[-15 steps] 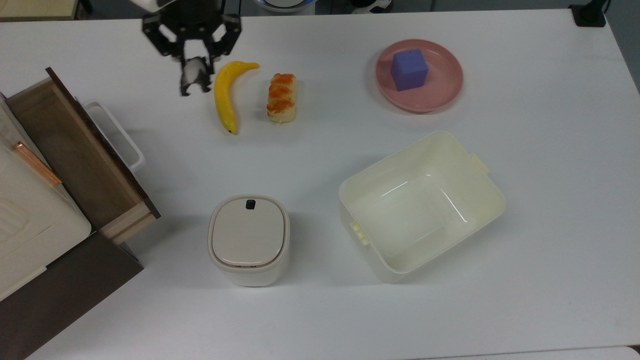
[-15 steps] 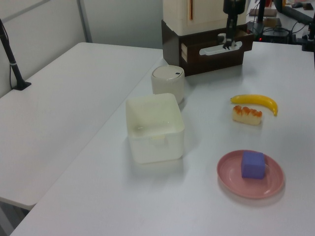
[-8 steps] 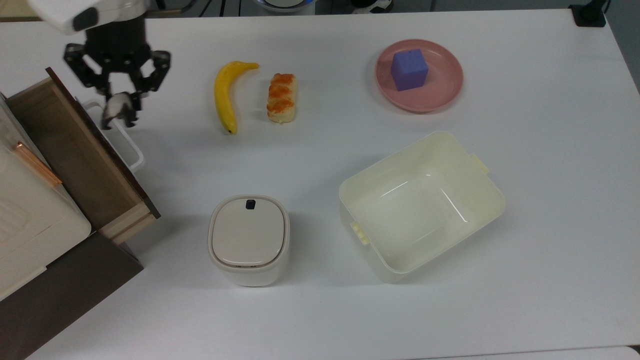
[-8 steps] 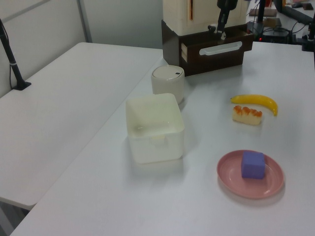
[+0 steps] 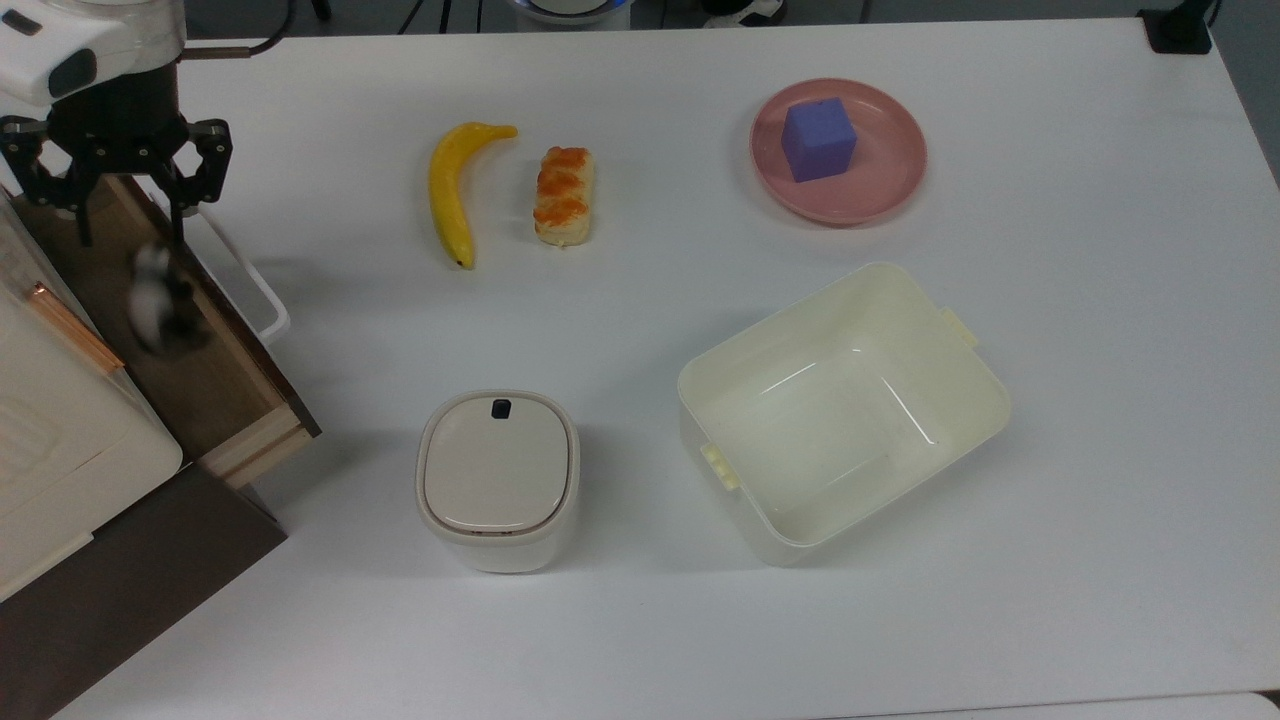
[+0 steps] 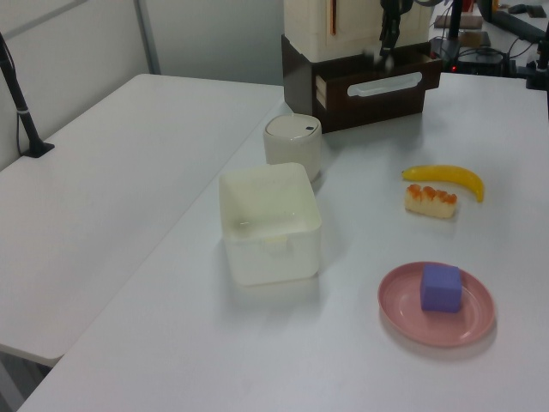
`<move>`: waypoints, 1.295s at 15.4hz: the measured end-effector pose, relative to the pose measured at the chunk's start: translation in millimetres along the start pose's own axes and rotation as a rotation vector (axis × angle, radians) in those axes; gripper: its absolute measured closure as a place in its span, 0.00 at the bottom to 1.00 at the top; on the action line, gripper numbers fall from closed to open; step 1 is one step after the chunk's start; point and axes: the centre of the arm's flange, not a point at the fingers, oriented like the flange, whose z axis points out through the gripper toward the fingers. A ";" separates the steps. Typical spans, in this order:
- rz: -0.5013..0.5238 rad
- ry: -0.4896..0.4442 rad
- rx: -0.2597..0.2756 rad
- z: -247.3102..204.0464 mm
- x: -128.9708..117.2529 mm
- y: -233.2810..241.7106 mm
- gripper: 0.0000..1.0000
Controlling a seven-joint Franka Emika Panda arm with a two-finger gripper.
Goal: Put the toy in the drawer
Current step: 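Open the gripper to release the panda and raise it away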
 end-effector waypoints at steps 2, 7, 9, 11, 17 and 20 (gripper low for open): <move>-0.015 -0.001 0.001 1.8 0.7 -0.7 0.16; 0.066 0.008 0.017 -7.1 19.4 -22.5 0.00; 0.139 -0.024 0.049 -13.2 33.6 -49.3 0.00; 0.213 -0.069 0.082 -23.0 45.2 -77.3 0.00; 0.412 -0.138 0.189 -81.5 58.8 -138.1 0.00; 0.519 -0.138 0.206 -117.8 62.9 -163.0 0.00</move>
